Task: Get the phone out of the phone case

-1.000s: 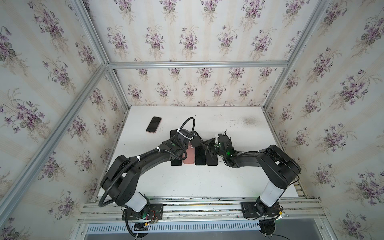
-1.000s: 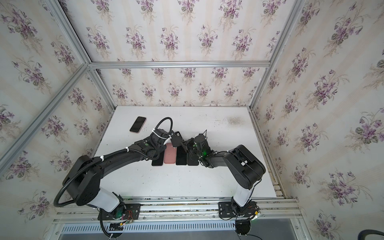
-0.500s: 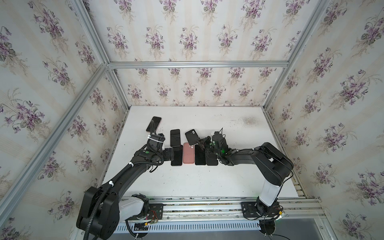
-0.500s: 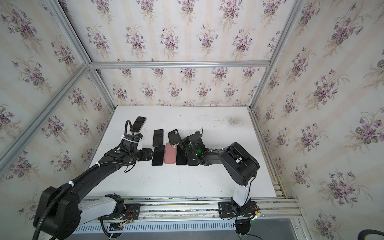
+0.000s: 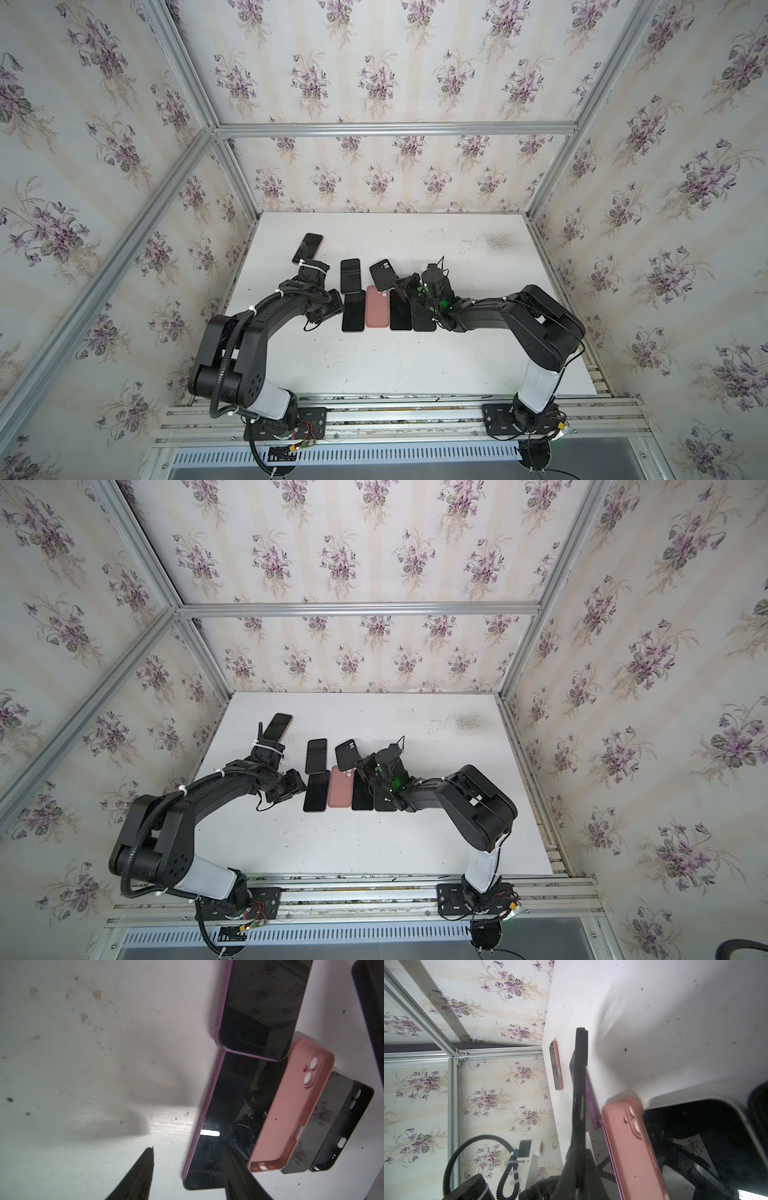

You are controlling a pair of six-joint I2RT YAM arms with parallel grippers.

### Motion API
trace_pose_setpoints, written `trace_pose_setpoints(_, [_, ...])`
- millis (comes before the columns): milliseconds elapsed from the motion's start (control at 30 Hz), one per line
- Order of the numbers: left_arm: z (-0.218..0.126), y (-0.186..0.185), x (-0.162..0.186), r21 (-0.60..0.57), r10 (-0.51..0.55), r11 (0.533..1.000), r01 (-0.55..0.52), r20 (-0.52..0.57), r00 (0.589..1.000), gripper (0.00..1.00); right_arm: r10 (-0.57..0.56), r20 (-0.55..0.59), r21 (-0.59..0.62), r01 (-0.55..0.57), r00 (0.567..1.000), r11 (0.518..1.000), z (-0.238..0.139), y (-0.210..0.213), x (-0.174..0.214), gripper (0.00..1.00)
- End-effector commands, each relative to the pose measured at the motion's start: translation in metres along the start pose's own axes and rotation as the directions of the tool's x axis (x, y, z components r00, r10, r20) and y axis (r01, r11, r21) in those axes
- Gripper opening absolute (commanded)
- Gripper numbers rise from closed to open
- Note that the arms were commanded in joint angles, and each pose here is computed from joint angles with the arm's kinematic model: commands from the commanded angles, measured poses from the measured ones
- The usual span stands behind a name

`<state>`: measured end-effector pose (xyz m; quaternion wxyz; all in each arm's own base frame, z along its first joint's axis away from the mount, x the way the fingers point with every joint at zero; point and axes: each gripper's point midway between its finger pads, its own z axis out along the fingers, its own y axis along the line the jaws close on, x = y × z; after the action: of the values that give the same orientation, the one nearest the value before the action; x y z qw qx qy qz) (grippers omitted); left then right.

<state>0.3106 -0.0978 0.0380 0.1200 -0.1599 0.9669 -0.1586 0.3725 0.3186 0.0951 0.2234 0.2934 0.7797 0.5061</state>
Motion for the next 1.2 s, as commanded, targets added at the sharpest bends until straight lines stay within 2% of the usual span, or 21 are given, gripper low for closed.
trace_pose_setpoints(0, [0.007, 0.002, -0.009, -0.033, -0.011, 0.999, 0.012, 0.002, 1.000, 0.51, -0.020, 0.023, -0.038, 0.021, 1.000, 0.999, 0.000, 0.013, -0.004, 0.00])
trace_pose_setpoints(733, [0.038, -0.007, -0.051, -0.093, 0.020, 0.995, -0.021, -0.007, 1.000, 0.50, 0.001, 0.031, -0.038, 0.000, 1.000, 0.999, 0.013, 0.007, -0.003, 0.00])
trace_pose_setpoints(1033, [0.041, -0.014, -0.063, -0.099, 0.038, 0.994, -0.038, -0.011, 0.999, 0.50, 0.013, 0.083, -0.042, -0.010, 0.996, 0.999, 0.018, 0.000, -0.008, 0.00])
trace_pose_setpoints(1167, [0.037, -0.022, -0.066, -0.064, 0.051, 0.997, -0.051, -0.008, 0.999, 0.50, 0.017, 0.130, -0.043, -0.012, 0.991, 0.999, 0.022, -0.006, -0.012, 0.00])
